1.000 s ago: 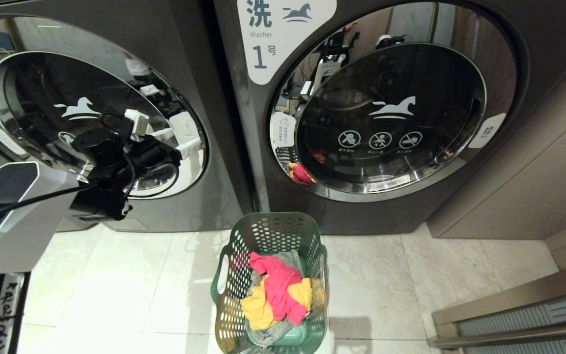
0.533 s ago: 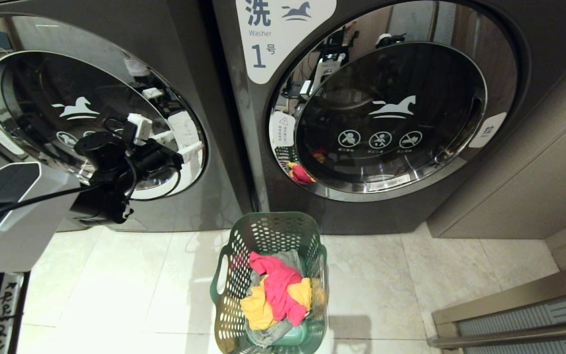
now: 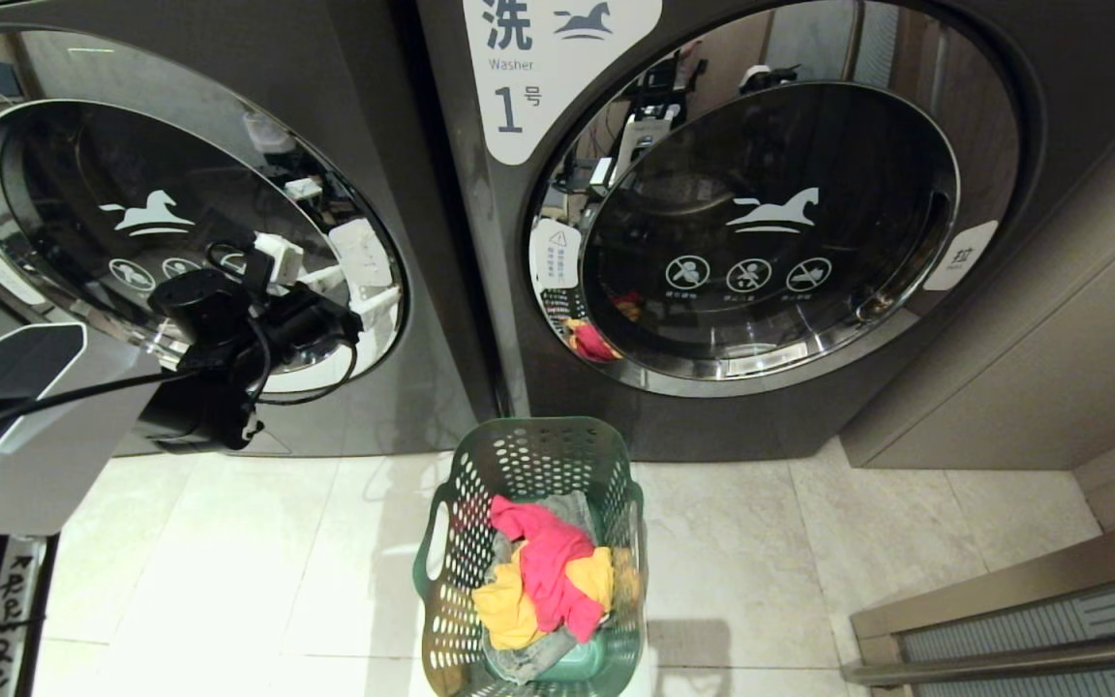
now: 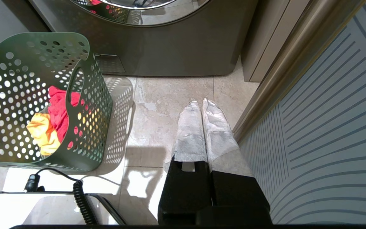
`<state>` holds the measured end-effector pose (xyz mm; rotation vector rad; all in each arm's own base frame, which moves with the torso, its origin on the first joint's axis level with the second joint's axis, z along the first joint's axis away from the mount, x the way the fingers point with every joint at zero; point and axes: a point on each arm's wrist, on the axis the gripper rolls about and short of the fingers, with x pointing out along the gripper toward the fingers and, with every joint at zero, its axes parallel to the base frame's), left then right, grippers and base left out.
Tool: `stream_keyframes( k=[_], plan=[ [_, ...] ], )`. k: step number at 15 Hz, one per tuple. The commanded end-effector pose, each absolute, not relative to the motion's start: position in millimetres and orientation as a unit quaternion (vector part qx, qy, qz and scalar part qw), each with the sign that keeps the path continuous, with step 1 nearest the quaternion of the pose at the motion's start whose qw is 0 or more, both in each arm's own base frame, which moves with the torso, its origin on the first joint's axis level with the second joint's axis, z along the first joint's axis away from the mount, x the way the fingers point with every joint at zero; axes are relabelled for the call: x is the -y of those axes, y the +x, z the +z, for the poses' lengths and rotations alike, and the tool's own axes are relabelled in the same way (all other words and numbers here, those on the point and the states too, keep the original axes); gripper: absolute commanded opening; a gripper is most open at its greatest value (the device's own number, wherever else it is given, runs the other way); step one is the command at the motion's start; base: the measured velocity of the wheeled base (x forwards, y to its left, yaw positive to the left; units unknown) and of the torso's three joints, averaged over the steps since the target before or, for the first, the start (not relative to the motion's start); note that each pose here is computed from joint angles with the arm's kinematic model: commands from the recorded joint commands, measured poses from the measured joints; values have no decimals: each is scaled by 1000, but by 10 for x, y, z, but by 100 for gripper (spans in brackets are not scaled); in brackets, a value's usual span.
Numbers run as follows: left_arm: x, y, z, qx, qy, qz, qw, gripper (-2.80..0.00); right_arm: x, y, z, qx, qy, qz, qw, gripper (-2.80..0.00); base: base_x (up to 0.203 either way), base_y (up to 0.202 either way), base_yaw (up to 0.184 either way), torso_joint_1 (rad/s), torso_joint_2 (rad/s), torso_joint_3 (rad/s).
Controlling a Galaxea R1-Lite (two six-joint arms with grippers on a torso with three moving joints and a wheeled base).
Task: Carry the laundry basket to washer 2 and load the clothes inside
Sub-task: Open the lid of the washing machine
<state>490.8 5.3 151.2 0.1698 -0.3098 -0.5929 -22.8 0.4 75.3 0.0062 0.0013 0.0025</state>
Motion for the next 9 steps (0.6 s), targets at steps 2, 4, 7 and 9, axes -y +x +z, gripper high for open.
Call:
stream_keyframes(
  k=[2, 4, 7, 9],
  plan=[
    [-110, 4909, 1514, 154, 82, -290, 941, 0, -4, -228, 753, -1, 3, 2, 1000, -280, 0, 0, 0, 0, 0, 0],
    [-140, 4909, 1517, 153, 82, -292, 941, 0, -4, -228, 753, -1, 3, 2, 1000, -280, 0, 0, 0, 0, 0, 0],
    [-198, 4940, 1510, 153, 72, -302, 938, 0, -4, -227, 754, -2, 3, 2, 1000, -280, 0, 0, 0, 0, 0, 0],
    [-216, 4947, 1544, 156, 60, -315, 934, 0, -4, -228, 755, 0, 3, 2, 1000, -280, 0, 0, 0, 0, 0, 0]
  ],
)
